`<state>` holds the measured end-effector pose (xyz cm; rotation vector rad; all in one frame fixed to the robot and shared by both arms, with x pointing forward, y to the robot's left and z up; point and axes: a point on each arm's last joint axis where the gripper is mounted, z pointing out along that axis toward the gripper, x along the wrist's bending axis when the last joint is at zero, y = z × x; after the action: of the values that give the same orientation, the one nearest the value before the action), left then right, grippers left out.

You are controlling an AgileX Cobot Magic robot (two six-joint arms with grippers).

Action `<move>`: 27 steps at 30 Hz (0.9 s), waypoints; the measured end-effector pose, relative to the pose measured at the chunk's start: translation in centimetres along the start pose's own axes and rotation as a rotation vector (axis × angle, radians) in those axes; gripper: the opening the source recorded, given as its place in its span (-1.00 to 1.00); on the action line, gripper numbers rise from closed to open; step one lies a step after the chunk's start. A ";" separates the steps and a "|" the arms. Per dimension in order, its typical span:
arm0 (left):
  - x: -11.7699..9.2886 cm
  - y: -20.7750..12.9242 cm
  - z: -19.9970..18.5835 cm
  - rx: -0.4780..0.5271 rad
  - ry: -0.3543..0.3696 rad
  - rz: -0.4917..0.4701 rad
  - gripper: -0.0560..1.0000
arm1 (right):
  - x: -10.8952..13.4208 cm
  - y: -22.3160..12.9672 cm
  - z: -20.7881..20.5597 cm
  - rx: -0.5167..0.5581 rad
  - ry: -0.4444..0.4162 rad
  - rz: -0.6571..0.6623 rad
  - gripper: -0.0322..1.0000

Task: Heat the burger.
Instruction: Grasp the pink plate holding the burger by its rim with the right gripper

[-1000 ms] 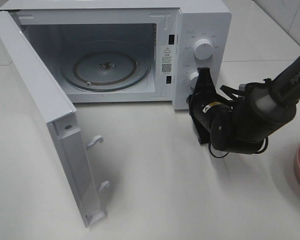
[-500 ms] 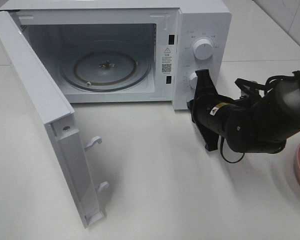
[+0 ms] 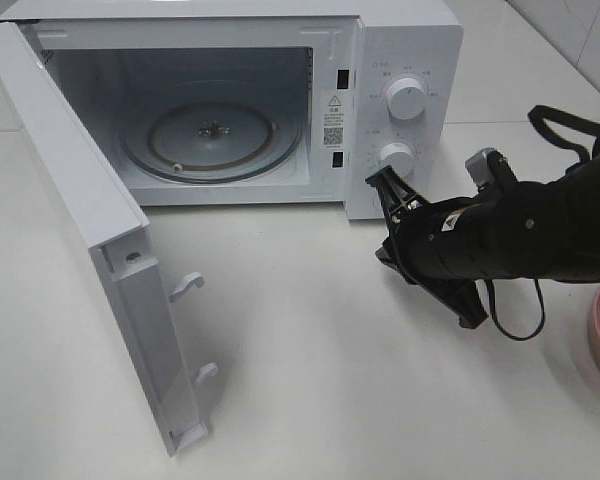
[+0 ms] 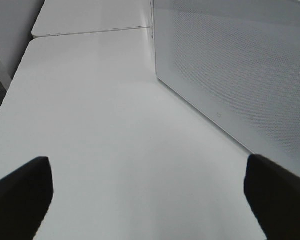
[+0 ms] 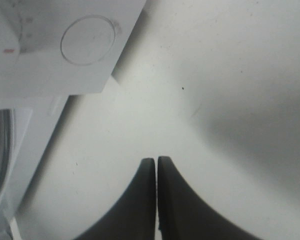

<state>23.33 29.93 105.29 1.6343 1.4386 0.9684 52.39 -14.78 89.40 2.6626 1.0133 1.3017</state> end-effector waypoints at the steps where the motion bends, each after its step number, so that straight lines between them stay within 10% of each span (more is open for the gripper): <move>1: 0.0 0.0 0.0 0.000 0.000 0.000 0.92 | 0.2 -0.1 -0.7 0.029 -0.020 -0.080 -0.91; 27: 0.0 0.0 0.0 0.000 0.000 0.000 0.92 | 0.9 0.1 -10.1 0.411 -0.161 -0.990 -0.73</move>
<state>23.33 29.93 105.29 1.6343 1.4386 0.9684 45.66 -17.01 96.72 1.8439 2.2987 0.6833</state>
